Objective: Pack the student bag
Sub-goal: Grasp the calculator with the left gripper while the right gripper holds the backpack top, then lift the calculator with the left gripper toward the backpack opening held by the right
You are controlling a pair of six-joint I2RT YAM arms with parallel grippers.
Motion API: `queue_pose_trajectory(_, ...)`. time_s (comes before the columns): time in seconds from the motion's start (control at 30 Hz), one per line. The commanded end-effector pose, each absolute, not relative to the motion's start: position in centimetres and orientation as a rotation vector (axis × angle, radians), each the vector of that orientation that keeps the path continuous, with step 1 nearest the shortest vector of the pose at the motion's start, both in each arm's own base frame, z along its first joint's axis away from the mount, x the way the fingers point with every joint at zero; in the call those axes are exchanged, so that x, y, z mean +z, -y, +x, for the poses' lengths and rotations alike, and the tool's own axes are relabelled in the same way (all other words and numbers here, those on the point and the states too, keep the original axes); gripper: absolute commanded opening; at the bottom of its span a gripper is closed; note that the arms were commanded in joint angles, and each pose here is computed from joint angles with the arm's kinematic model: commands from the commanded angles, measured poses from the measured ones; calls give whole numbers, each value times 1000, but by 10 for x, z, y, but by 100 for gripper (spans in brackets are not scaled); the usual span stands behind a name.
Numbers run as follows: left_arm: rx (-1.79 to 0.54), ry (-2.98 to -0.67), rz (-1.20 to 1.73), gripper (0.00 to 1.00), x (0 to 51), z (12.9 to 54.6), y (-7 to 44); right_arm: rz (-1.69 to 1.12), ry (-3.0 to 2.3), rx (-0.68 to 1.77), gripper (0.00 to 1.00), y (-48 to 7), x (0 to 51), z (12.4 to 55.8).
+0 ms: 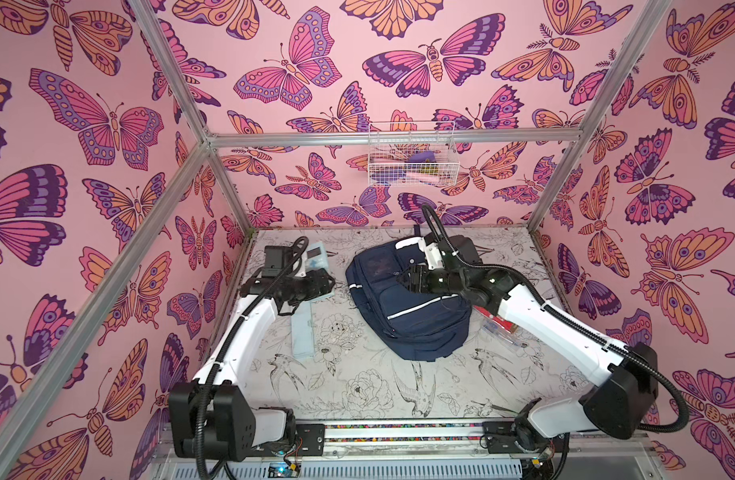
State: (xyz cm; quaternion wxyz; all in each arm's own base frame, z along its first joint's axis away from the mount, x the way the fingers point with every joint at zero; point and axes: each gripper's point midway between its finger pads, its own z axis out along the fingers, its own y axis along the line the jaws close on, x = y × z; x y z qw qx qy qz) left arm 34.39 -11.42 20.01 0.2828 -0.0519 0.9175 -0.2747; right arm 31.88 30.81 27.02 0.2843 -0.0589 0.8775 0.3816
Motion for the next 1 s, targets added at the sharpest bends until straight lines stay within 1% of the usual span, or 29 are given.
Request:
queue_pose_trajectory(0.0, -1022, -2348, 115, 32, 222, 325, 186, -187, -2286, 1228, 61, -333, 306, 317)
queue_pose_trajectory(0.13, -1050, -2320, 338, 32, 222, 299, 238, -205, -2308, 1214, 61, -332, 308, 313)
queue_pose_trajectory(0.23, -1063, -2329, 394, 30, 218, 291, 255, -184, -2331, 1152, 60, -324, 295, 310)
queue_pose_trajectory(0.3, -1057, -2325, 419, 30, 218, 288, 260, -153, -2344, 1113, 60, -318, 288, 311)
queue_pose_trajectory(0.4, -1058, -2321, 451, 30, 218, 283, 269, -149, -2369, 1094, 56, -316, 283, 308)
queue_pose_trajectory(0.6, -1048, -2325, 472, 29, 218, 285, 278, -145, -2382, 1090, 54, -317, 274, 299)
queue_pose_trajectory(0.83, -1021, -2326, 475, 28, 215, 292, 280, -99, -2417, 1072, 44, -311, 260, 294)
queue_pose_trajectory(0.97, -1041, -2327, 502, 28, 214, 289, 285, -68, -2436, 1084, 38, -314, 251, 297)
